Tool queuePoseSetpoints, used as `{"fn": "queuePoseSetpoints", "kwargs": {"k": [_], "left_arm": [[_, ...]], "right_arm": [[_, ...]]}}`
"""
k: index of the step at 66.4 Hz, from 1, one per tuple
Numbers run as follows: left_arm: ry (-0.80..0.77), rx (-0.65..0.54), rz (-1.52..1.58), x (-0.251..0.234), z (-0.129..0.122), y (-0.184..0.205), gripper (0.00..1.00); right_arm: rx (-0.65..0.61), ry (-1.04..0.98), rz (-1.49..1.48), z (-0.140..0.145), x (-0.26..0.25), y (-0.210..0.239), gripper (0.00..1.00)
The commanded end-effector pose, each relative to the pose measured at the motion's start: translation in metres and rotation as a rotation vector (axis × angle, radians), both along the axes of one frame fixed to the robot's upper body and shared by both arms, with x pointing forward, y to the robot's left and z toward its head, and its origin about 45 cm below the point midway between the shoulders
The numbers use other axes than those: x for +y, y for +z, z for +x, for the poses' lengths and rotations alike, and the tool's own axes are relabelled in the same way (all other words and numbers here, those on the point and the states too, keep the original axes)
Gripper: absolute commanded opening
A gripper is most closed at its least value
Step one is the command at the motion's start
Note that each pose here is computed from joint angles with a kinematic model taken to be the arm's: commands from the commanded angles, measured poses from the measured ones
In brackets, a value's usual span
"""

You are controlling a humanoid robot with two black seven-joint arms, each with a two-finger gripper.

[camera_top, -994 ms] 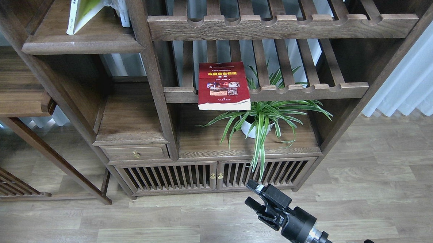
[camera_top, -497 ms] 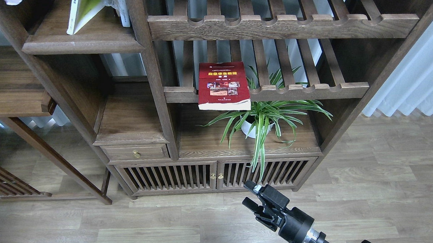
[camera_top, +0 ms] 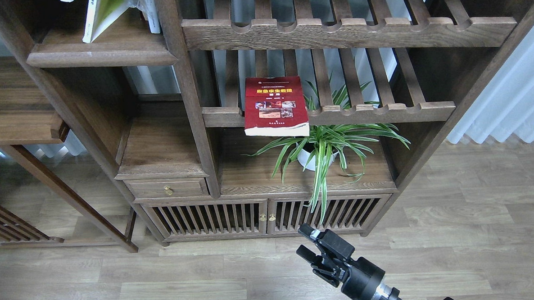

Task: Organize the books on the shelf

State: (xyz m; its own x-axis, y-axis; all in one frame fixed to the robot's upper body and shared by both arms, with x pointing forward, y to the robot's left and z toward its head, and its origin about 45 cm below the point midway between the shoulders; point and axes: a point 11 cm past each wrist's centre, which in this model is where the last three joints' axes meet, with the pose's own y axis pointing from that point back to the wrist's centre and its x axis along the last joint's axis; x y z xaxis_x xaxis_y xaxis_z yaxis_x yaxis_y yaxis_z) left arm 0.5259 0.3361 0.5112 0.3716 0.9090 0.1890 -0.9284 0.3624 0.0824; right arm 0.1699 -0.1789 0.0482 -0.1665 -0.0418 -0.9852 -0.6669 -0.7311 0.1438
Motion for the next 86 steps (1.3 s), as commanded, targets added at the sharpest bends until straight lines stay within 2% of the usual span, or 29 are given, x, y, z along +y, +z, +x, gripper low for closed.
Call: {"fn": "queuePoseSetpoints", "kwargs": {"k": [1,28,74,77,78,84,86], "left_arm": [[-0.007,-0.049,0.031,-0.014,0.009,-0.002,0.05],[-0.021,-0.159,-0.015,-0.044,0.027,-0.020,0.05],[0.062,0.020,-0.088,-0.048,0.036,-0.065,0.07],[0.062,0.028,-0.089,-0.048,0.036,-0.068,0.14],[0.063,0.031,-0.088,-0.048,0.036,-0.069,0.27],[0.060,0.027,-0.081,-0.049,0.036,-0.071,0.49],[0.059,0.022,-0.075,-0.049,0.036,-0.071,0.61]], "right_arm": [[-0.001,-0.001,0.007,-0.001,0.002,0.001,0.99],[0.003,-0.009,0.007,-0.002,0.000,0.001,0.99],[0.003,-0.003,0.004,-0.003,0.000,0.000,0.99],[0.003,-0.003,0.003,-0.003,-0.001,0.000,0.99],[0.003,-0.003,0.003,-0.003,-0.001,0.000,0.99],[0.003,-0.003,0.003,-0.003,-0.001,0.000,0.99],[0.003,-0.003,0.003,-0.003,-0.001,0.000,0.99]]}}
